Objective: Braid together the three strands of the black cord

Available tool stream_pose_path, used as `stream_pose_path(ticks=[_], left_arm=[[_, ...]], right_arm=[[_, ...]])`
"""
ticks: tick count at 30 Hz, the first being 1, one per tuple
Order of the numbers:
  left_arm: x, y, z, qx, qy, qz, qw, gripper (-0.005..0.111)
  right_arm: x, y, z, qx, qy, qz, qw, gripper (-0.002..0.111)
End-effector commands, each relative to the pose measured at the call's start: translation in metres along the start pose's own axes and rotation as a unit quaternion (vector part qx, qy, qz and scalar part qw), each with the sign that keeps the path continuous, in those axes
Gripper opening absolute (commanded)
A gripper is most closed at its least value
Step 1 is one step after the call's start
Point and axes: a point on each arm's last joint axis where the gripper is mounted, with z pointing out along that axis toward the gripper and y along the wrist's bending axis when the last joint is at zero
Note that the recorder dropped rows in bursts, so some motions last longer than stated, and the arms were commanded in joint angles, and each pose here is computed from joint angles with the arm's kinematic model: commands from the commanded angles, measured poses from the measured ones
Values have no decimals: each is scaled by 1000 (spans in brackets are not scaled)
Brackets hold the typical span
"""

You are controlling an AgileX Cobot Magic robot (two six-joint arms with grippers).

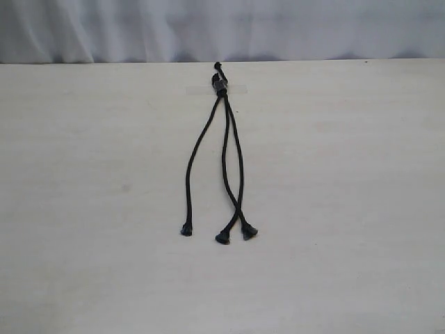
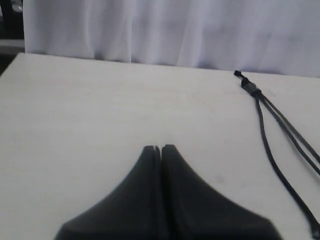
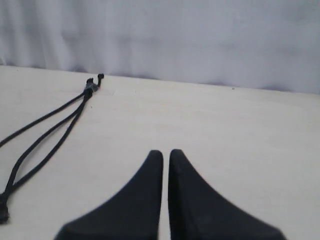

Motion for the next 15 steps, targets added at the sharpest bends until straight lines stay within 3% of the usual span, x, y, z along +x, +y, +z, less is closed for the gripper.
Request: stream_pose_path(ticks=[1, 7, 15], left_arm=[[-6, 2, 0, -10, -38, 24, 999, 0], [-9, 2, -1, -14, -56, 41, 998, 0], [-20, 2, -2, -15, -115, 47, 992, 0]], right_arm=[[-12, -1, -1, 8, -71, -1, 997, 4], [-30, -3, -5, 17, -172, -1, 985, 4], [-32, -3, -6, 18, -183, -1, 983, 4]])
